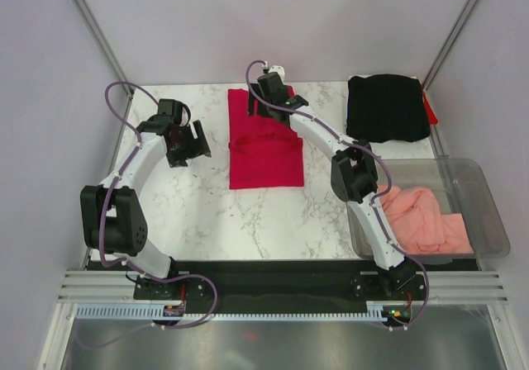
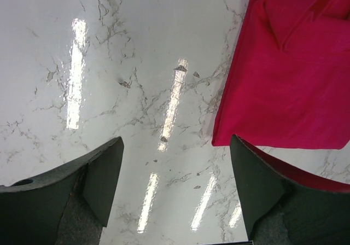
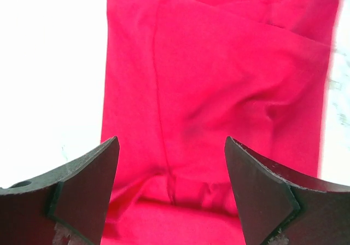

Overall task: Fold and stack the t-shirts
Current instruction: Fold the tshirt

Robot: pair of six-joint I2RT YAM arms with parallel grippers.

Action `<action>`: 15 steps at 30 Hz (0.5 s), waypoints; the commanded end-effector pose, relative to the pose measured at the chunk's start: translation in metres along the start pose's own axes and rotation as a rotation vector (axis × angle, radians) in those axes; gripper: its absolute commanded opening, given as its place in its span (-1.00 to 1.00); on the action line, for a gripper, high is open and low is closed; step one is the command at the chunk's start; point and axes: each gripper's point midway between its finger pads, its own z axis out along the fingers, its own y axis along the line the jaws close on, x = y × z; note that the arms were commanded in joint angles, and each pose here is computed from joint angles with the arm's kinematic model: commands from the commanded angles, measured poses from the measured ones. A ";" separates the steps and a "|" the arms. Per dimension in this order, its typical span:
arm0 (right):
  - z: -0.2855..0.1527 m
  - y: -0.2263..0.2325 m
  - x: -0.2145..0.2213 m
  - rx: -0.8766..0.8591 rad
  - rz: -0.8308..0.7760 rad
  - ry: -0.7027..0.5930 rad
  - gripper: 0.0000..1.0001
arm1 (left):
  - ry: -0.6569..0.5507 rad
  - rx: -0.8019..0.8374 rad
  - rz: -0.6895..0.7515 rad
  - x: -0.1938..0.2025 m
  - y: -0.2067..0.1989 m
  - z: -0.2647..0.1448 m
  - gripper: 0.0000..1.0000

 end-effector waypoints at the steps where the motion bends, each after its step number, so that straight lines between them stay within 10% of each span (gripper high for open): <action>1: -0.044 -0.001 -0.031 -0.008 -0.013 -0.075 0.70 | -0.041 0.032 0.041 -0.008 -0.003 -0.008 0.71; 15: -0.086 -0.074 0.074 0.129 -0.017 0.111 0.64 | -0.037 0.047 0.043 -0.007 -0.005 -0.007 0.68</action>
